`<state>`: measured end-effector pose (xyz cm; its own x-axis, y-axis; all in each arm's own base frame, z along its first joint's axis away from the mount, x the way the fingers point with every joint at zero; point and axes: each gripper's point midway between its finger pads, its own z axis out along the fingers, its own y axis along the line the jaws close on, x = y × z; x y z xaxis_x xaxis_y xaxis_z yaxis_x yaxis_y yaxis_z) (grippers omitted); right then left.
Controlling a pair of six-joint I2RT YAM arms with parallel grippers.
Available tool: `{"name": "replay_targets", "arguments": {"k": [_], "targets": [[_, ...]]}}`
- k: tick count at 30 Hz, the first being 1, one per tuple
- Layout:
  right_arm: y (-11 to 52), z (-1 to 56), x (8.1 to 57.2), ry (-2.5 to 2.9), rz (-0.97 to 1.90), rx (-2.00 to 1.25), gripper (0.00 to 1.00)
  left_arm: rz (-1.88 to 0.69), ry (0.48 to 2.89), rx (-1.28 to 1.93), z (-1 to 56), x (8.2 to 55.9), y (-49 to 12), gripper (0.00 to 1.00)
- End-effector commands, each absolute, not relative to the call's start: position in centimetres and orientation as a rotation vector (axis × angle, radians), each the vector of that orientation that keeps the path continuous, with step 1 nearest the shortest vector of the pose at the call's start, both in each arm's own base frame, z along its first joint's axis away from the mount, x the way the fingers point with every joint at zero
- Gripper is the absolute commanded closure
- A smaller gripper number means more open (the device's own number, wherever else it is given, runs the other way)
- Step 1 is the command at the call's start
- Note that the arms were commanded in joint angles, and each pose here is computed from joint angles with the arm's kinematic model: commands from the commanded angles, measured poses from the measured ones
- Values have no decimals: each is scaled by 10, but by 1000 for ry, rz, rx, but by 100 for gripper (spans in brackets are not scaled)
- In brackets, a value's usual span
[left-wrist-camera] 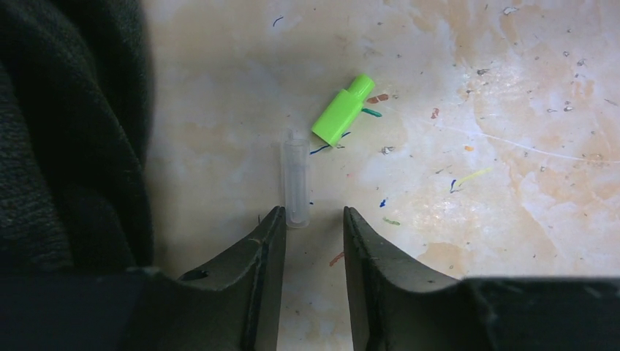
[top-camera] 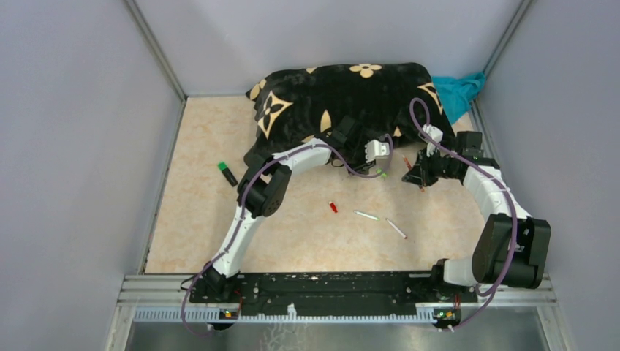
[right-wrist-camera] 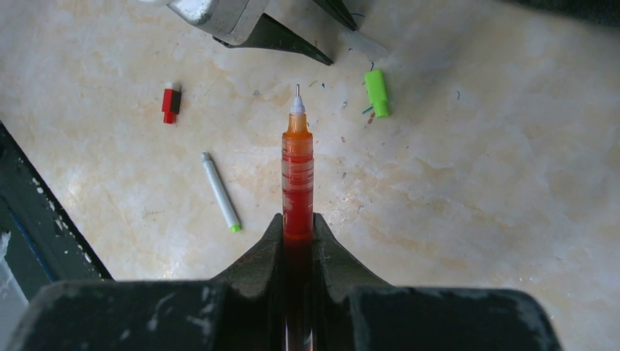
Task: Insert the pens into the pen caps
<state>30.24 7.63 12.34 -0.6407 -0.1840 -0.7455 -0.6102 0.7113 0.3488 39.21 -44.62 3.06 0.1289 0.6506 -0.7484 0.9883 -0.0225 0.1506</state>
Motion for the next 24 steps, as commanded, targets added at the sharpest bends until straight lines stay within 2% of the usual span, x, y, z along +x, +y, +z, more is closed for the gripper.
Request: {"name": "replay_targets", "arguments": {"k": [1,3,9,17,24], "targets": [[75,139,305,2143,772,-601,100,-647,1628,1744,17,387,-451,64],[74,140,305,2141,775,-600,100,-629,1638,1738,15,387,-452,74],[74,138,305,2144,776,-597,100,-592,1662,1722,15,387,-450,83],[75,133,303,2149,783,-596,100,-526,1694,1731,30,371,-422,87],[76,132,301,2144,790,-602,100,-450,1739,1754,44,334,-373,87]]}}
